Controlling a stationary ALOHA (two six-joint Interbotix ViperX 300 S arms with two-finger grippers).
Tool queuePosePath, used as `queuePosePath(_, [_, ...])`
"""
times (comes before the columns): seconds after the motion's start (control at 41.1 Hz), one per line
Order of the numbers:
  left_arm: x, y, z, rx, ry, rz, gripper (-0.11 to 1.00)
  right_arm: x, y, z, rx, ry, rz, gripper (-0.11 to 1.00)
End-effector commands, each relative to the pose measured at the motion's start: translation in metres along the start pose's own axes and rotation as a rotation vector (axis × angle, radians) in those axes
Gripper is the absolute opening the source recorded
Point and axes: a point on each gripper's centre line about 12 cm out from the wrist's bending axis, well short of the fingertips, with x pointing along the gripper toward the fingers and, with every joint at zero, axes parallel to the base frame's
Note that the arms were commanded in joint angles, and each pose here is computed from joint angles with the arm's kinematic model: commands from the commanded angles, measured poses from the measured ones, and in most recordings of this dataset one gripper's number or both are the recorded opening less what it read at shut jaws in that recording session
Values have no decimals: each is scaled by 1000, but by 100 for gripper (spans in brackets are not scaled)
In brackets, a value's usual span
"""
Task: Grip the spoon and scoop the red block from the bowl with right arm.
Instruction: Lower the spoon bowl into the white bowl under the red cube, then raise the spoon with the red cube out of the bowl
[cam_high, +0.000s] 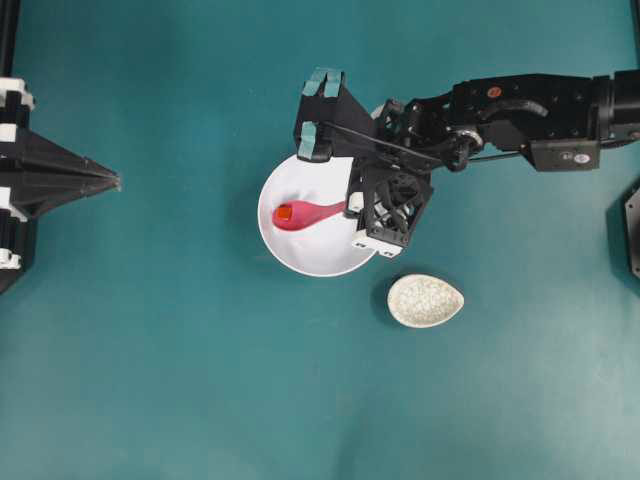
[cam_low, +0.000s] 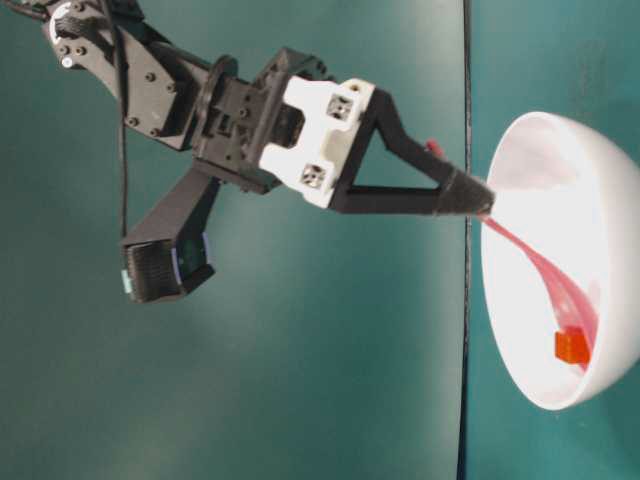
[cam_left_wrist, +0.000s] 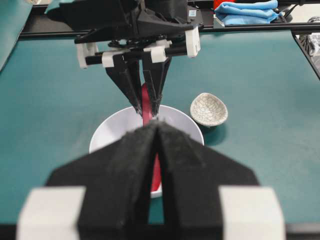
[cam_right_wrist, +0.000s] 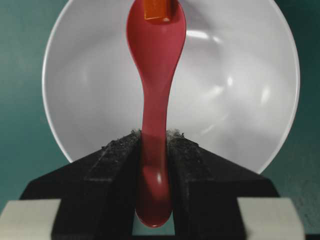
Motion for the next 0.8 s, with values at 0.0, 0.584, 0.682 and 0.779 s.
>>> queuePosePath(0.0, [2,0,4,3,-9,-1,0,-15,3,5,2,-62,5,23])
queuePosePath(0.584, [2,0,4,2,-8,-1,0,-65,-5,-48,-2,-417,-26,23])
queuePosePath(0.682, [2,0,4,2,-8,-1,0,-86,-1,-44,-11,-470,-12,23])
queuePosePath(0.779, [2,0,4,2,-8,-1,0,-109,5,-38,-25,-516,4,23])
